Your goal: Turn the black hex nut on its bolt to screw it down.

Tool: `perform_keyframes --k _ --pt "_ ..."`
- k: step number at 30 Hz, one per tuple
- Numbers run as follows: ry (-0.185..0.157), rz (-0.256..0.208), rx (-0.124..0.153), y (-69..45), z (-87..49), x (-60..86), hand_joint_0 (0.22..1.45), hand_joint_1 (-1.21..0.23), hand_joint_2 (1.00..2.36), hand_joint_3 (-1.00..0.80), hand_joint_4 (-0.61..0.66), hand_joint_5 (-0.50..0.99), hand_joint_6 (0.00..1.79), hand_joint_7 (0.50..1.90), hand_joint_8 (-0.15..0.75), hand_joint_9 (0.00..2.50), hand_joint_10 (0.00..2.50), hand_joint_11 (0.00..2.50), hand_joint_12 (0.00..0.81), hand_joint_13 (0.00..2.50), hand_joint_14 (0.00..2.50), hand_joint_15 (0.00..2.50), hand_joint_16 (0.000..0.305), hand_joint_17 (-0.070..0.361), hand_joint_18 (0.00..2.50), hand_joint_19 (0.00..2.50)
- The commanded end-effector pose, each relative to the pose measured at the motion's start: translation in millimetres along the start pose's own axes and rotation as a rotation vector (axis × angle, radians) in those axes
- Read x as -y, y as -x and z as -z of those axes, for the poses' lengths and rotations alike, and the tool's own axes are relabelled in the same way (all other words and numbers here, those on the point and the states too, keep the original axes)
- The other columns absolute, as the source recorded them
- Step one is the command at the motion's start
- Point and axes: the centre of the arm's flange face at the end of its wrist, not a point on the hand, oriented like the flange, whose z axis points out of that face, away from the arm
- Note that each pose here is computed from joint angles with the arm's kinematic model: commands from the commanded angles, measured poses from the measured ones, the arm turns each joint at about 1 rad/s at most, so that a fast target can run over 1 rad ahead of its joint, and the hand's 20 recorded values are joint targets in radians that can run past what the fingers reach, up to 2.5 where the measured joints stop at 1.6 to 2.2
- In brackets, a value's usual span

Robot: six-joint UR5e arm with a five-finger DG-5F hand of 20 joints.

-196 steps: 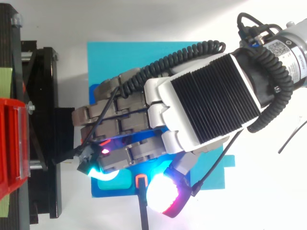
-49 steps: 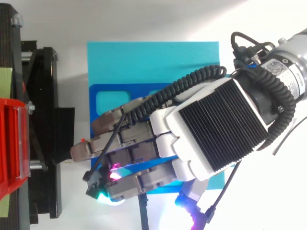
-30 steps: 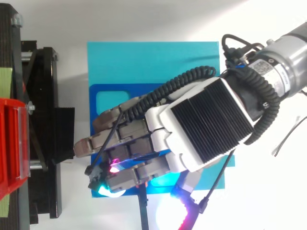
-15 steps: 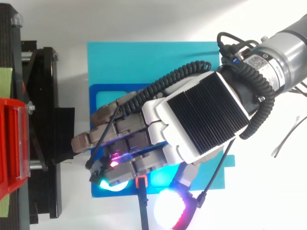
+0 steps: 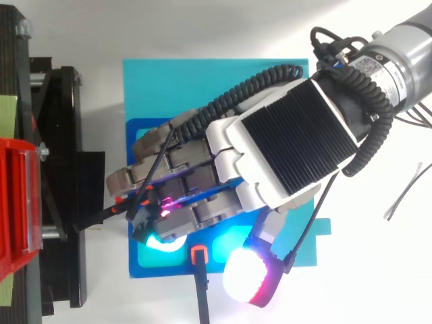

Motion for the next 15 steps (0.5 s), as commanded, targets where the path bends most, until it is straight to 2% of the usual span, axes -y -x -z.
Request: perform_keyframes --k 1,11,15 --pt "0.0 0.003 0.001 1.3 3.6 3.5 0.52 -0.3 1.0 -0.5 0.23 -0.01 0.5 1.24 0.294 0.88 0.01 0.35 0.32 0.51 0.01 0.17 0.053 0.12 0.44 0.56" --pt "0.005 0.009 0.001 4.3 10.7 10.2 0.52 -0.3 1.0 -0.5 0.23 -0.01 0.5 1.22 0.293 0.87 0.01 0.34 0.319 0.51 0.01 0.18 0.053 0.12 0.44 0.56" --pt "0.013 0.013 -0.002 6.2 17.7 15.6 0.53 -0.3 1.0 -0.5 0.24 -0.02 0.5 1.21 0.292 0.87 0.01 0.35 0.317 0.51 0.01 0.17 0.053 0.119 0.44 0.56"
